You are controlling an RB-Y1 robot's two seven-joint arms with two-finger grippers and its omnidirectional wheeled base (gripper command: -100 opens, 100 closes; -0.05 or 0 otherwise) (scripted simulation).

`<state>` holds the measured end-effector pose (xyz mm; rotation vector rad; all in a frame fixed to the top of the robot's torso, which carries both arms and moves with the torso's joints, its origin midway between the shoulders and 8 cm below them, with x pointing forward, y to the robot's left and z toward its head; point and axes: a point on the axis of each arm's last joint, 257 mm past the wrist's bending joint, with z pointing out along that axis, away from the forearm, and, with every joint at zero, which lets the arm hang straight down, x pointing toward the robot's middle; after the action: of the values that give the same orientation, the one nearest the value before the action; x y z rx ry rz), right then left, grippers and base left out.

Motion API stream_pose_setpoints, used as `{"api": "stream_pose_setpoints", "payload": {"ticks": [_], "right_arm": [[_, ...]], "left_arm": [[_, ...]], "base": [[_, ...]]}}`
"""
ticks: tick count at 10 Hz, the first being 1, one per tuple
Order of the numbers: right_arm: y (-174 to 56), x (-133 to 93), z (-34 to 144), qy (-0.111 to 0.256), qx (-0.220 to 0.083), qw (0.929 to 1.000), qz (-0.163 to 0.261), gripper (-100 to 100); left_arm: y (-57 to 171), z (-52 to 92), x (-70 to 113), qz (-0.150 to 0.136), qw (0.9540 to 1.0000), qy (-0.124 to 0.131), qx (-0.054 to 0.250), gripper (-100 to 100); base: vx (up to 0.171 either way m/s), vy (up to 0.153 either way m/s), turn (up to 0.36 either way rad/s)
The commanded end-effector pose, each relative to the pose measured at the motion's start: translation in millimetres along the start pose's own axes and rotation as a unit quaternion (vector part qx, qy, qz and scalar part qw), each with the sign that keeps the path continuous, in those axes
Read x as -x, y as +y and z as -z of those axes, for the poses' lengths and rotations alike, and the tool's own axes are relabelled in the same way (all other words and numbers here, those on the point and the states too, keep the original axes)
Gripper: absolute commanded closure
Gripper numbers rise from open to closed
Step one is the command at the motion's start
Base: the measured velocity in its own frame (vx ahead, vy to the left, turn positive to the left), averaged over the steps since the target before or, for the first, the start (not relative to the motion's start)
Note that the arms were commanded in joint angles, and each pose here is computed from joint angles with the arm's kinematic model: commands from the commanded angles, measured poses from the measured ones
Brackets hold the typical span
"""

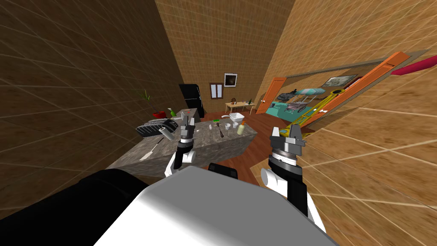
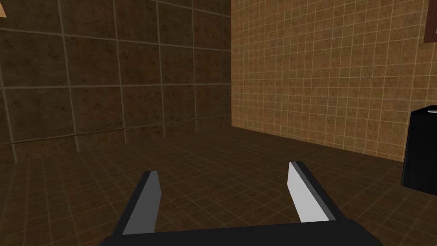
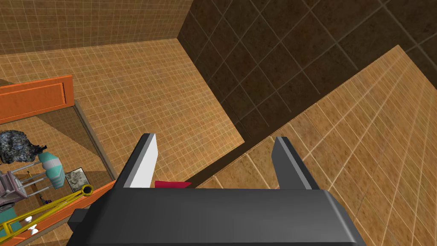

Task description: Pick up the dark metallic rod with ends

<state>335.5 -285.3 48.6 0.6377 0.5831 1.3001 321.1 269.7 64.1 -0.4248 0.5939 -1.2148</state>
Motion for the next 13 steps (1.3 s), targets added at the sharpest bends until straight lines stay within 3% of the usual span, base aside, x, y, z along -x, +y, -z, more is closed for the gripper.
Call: {"api": "stream_pose_setpoints", "payload": {"ticks": [1,6,8,13], "right_arm": [[0,0,0.0,0.0,0.0,1.0,0.0,0],[0,0,0.0,0.0,0.0,1.0,0.0,0],[0,0,0.0,0.0,0.0,1.0,0.0,0],[0,0,0.0,0.0,0.0,1.0,0.0,0]], "left_arm": [[9,-1.7,-4.8,0.006,0.9998,0.013,0.012,-100],[45,-5.4,-18.8,0.022,0.9969,0.046,0.06,-100],[68,-6.7,-28.1,0.029,0.9931,0.068,0.09,-100],[104,-4.4,-39.0,0.03,0.9846,0.096,0.143,-100]], "base": [[0.012,-0.022,-0.066],[0.014,-0.037,-0.066],[0.012,-0.027,-0.073],[0.008,-0.02,-0.052]]}}
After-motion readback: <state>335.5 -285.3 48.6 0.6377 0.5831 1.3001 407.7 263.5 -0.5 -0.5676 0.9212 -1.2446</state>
